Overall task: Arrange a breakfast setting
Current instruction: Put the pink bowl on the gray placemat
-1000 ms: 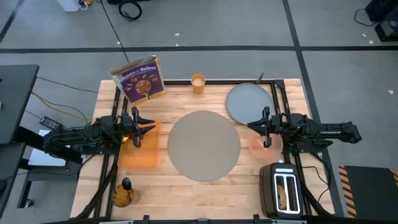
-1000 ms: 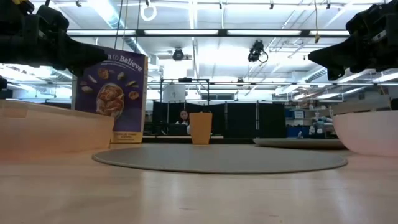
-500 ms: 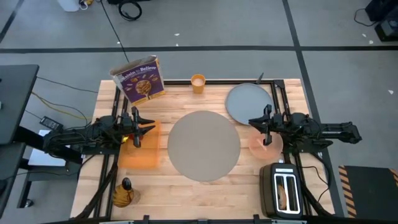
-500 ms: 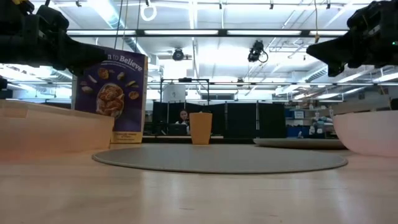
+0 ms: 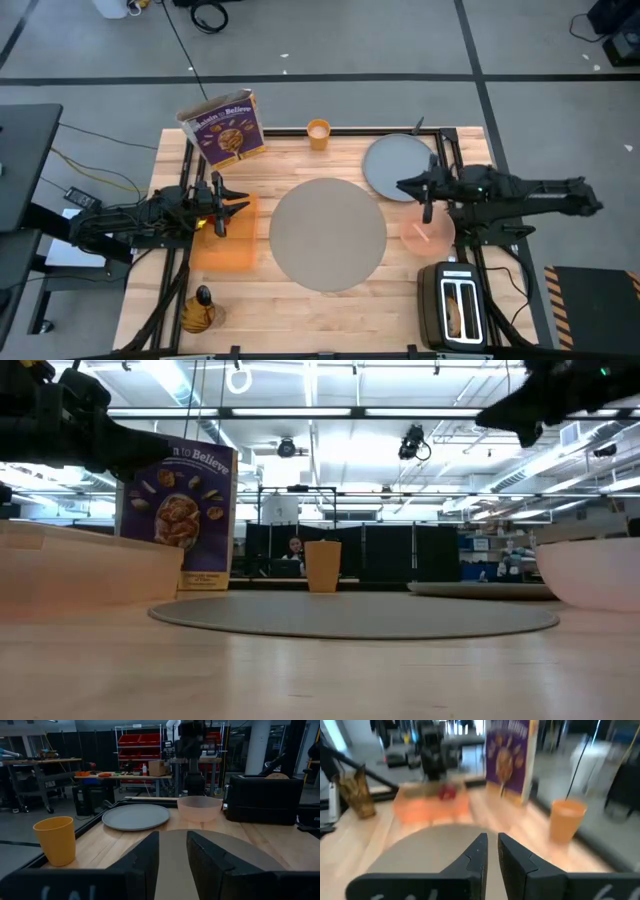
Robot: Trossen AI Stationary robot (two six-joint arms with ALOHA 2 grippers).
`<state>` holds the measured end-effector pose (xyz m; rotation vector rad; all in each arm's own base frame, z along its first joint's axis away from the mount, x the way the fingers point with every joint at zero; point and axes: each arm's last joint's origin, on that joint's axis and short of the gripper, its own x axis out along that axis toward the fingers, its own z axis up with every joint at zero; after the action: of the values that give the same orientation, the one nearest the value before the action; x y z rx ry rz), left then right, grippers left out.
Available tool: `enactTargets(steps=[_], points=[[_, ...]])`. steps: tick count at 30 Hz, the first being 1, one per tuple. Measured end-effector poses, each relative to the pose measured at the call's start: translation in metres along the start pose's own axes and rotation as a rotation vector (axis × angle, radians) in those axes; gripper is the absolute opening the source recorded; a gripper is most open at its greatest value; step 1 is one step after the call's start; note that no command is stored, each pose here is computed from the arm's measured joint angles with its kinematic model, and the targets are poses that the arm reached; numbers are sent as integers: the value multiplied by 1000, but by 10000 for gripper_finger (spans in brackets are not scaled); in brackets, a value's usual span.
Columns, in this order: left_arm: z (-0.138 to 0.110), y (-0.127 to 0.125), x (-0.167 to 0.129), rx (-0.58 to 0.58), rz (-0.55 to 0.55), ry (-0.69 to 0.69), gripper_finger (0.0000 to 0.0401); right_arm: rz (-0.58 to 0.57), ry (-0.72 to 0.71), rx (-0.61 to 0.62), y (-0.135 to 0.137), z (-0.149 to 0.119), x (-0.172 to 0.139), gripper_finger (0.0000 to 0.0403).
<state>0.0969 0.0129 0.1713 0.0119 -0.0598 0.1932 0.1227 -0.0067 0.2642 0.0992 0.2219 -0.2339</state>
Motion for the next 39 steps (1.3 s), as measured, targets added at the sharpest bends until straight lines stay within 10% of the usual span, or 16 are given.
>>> enactTargets(steps=[16,26,39], points=[[0,0,0,0,0,0,107,-92,702,592,56,87,61,9],[0,0,0,0,0,0,107,-433,1029,737,91,51,64,15],[0,0,0,0,-1,0,107,-748,1241,670,82,-15,103,190]])
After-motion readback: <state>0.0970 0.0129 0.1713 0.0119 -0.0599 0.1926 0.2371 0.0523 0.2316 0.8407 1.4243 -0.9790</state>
